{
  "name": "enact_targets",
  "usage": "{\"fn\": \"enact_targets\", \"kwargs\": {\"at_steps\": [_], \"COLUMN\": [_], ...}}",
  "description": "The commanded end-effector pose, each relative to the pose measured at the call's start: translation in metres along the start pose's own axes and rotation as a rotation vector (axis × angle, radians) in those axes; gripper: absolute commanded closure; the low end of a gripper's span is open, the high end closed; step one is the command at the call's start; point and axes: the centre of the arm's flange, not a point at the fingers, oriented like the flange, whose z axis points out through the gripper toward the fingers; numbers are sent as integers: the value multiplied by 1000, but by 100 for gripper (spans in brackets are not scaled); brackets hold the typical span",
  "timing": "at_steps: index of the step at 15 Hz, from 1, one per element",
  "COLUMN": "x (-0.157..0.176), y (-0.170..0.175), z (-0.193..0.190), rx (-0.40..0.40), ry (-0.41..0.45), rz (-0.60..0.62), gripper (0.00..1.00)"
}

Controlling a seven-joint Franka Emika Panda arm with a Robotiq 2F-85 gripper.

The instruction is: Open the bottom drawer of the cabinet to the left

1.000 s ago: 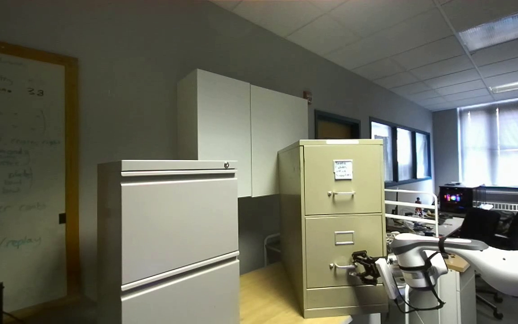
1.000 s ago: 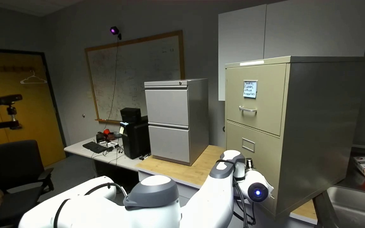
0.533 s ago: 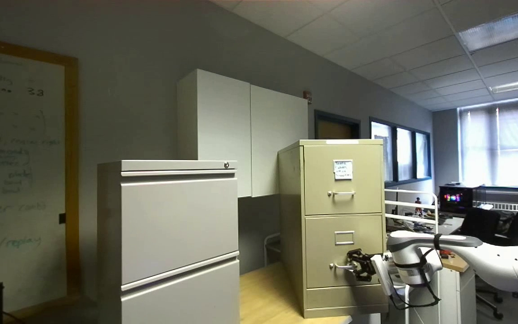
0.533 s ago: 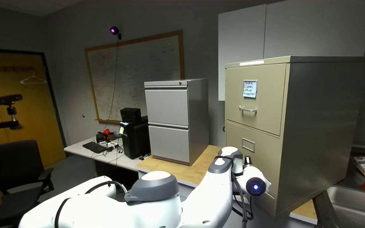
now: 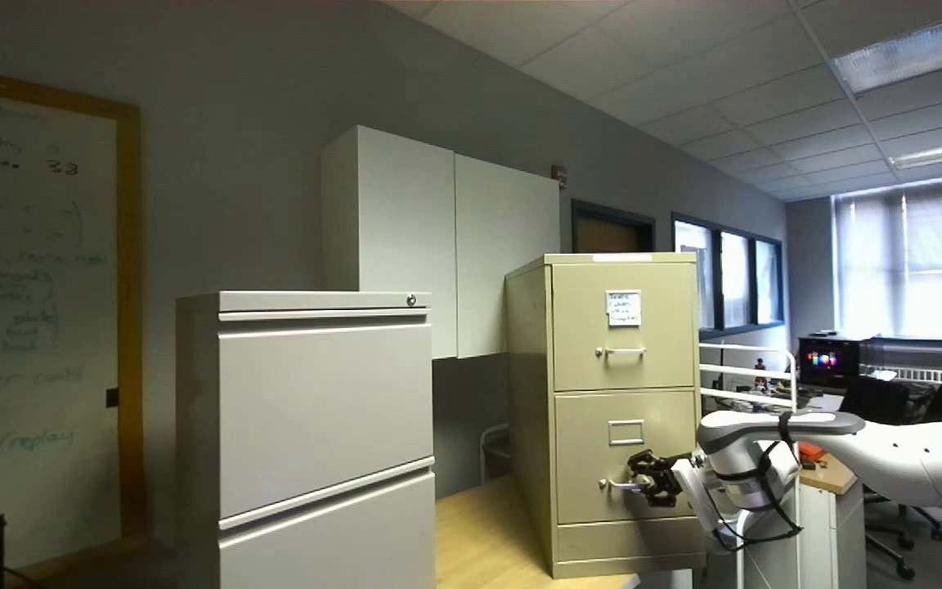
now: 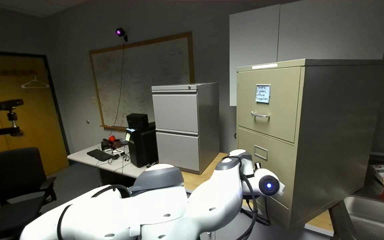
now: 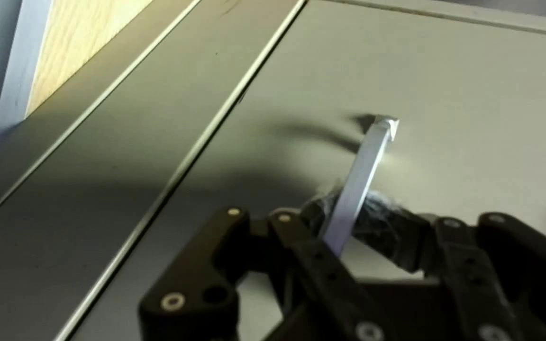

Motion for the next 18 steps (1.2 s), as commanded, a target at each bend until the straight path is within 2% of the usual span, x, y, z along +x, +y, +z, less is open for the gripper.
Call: {"fn": "enact_targets", "kwargs": {"at_steps": [1,5,9,14,18], "x": [-52,-67,-91,-131,-174], "y": [22,36,30,37,40], "z": [-27,-29,-42,-67,-91], "rx": [-108,-92,-76,-77,-69], "ry": [-106,-96,-102,-157,-209], "rz": [-11,-13,-115,-172,-210], "gripper": [92,93,93,94,94]}}
